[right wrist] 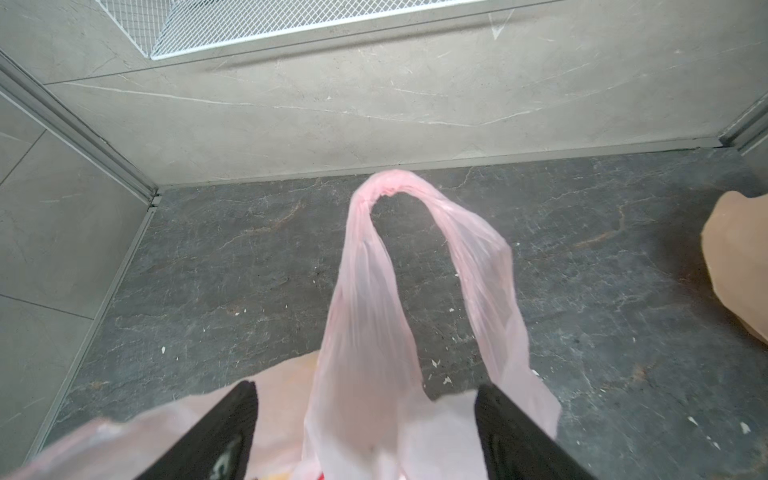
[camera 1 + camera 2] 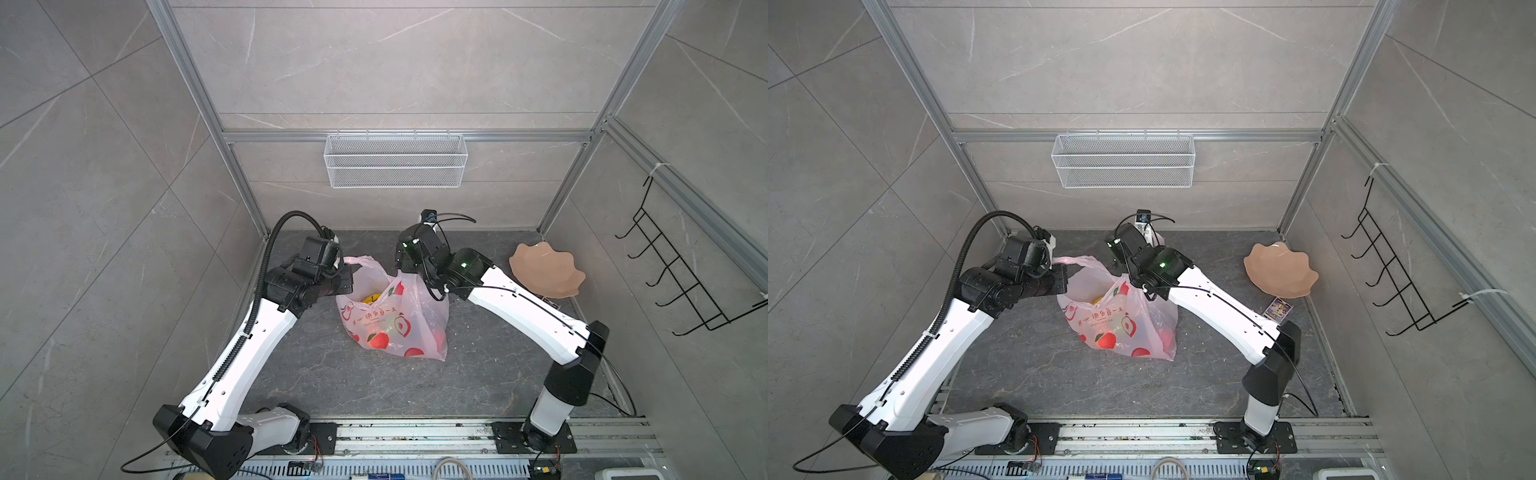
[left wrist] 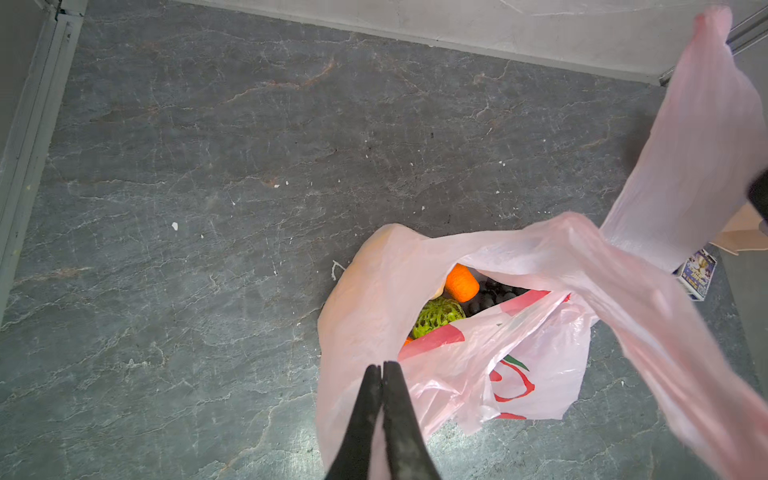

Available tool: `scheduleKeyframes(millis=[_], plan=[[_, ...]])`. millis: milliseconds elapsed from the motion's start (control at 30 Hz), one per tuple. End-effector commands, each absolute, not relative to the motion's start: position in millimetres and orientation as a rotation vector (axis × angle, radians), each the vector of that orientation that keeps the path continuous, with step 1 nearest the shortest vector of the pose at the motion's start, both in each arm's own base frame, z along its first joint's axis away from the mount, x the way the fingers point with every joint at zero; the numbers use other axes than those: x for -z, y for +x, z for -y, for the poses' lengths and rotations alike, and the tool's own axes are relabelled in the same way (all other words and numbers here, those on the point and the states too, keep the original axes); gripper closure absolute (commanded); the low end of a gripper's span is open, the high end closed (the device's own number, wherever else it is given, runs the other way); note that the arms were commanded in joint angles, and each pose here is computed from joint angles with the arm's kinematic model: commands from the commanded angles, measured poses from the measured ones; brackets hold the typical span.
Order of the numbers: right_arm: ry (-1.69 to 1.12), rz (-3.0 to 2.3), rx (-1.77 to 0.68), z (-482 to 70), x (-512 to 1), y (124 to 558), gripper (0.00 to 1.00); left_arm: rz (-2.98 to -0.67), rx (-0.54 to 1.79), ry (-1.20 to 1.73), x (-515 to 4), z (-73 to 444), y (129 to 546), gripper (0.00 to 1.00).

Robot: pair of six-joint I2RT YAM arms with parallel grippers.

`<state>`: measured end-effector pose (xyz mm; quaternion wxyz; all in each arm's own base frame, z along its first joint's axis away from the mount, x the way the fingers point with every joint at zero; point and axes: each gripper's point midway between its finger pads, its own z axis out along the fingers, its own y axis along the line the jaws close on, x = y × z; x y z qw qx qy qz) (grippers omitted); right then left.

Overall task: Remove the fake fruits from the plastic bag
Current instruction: 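Lift the bag with both grippers, pulling its opening apart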

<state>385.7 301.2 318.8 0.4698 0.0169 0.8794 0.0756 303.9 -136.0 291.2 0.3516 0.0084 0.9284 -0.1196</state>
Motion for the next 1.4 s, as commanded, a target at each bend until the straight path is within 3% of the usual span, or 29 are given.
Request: scheduleKeyframes(millis=[0, 233, 367, 500, 600, 733, 867, 1000, 1167, 1367], plan=[[0.043, -2.181, -0.135, -295.5, -313.7, 400.8, 0.18, -2.357, 0.368, 0.021, -303.6, 140.6, 302.6, 1.00], [0.083, -2.238, -0.062, -290.2, -290.7, 427.5, 0.25, -2.353, 0.370, 0.016, -302.4, 138.7, 299.4, 1.00], [0.021, -2.252, -0.112, -308.1, -284.8, 434.6, 0.34, -2.357, 0.378, 0.006, -299.8, 140.1, 301.6, 1.00], [0.006, -2.252, -0.117, -313.5, -283.0, 440.6, 0.58, -2.351, 0.394, -0.057, -300.4, 133.6, 307.5, 1.00], [-0.056, -2.215, -0.140, -321.6, -291.0, 444.8, 0.84, -2.337, 0.450, -0.165, -303.1, 120.0, 318.3, 1.00], [-0.077, -2.101, -0.212, -322.7, -318.4, 471.0, 1.00, -2.316, 0.489, -0.338, -301.7, 93.5, 350.4, 1.00], [-0.013, -2.052, -0.311, -313.2, -346.2, 498.1, 1.00, -2.276, 0.584, -0.493, -302.9, 72.9, 381.1, 1.00], [-0.048, -1.988, -0.409, -320.4, -392.1, 495.1, 1.00, -2.175, 0.634, -0.612, -329.8, 40.8, 392.2, 1.00], [-0.085, -1.980, -0.521, -318.6, -425.6, 466.2, 1.00, -2.026, 0.669, -0.621, -370.0, 30.3, 372.6, 1.00], [-0.067, -1.950, -0.591, -292.1, -406.4, 424.0, 1.00, -2.005, 0.712, -0.625, -344.1, 33.7, 341.2, 1.00]])
